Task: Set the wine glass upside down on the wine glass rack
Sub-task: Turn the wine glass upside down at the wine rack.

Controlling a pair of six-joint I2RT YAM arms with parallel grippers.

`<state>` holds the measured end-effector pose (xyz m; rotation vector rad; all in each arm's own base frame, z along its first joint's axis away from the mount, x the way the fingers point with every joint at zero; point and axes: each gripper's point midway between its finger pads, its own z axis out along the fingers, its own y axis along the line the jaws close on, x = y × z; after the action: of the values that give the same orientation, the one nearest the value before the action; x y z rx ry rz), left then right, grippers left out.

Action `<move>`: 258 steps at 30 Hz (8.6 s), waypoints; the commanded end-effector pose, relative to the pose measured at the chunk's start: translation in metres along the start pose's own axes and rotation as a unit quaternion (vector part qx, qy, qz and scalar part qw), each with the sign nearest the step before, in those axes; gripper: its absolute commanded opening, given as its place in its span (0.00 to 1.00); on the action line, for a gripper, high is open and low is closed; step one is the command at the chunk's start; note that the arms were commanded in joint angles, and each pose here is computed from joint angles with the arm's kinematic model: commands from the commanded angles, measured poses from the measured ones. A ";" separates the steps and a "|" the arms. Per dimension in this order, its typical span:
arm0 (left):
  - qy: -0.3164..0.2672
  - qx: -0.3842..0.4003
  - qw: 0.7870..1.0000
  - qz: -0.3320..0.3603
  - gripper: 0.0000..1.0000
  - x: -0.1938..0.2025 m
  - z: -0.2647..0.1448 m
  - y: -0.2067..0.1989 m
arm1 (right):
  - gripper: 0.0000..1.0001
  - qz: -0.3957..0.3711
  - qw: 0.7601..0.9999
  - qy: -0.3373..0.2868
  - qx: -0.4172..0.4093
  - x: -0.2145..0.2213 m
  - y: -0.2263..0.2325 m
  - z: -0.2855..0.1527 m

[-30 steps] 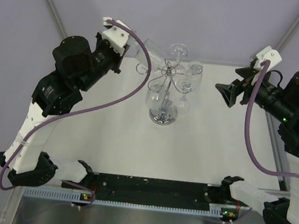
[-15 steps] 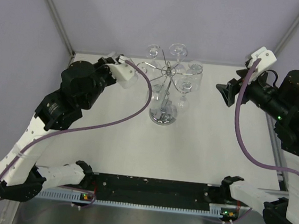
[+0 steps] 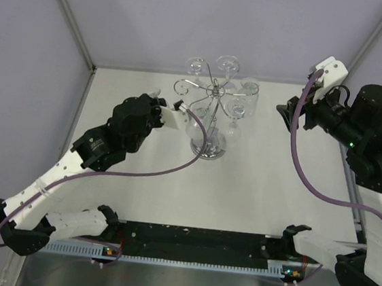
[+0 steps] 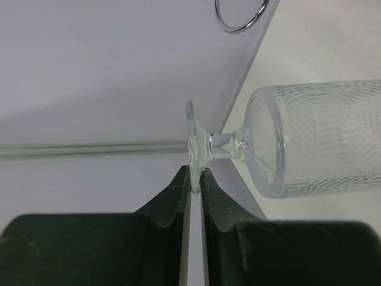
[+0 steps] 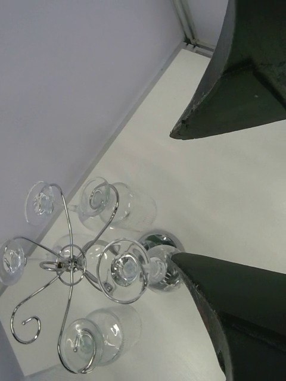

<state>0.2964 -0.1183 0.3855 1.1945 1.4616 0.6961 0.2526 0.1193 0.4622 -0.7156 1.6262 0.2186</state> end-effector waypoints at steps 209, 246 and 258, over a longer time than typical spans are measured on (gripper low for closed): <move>-0.030 -0.011 0.995 0.095 0.00 -0.075 0.046 0.019 | 0.77 -0.029 0.996 0.084 0.006 0.050 -0.003 0.018; -0.013 0.007 0.996 0.093 0.47 -0.073 0.055 0.001 | 0.77 -0.037 0.995 0.092 0.013 0.055 -0.005 0.015; -0.018 0.027 0.996 0.078 0.65 -0.073 0.035 0.010 | 0.77 -0.036 0.995 0.096 0.016 0.060 -0.005 0.012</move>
<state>0.3405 -0.1986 0.3777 1.4629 1.3759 0.8040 0.2680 0.1045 0.3990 -0.7924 1.8060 0.0886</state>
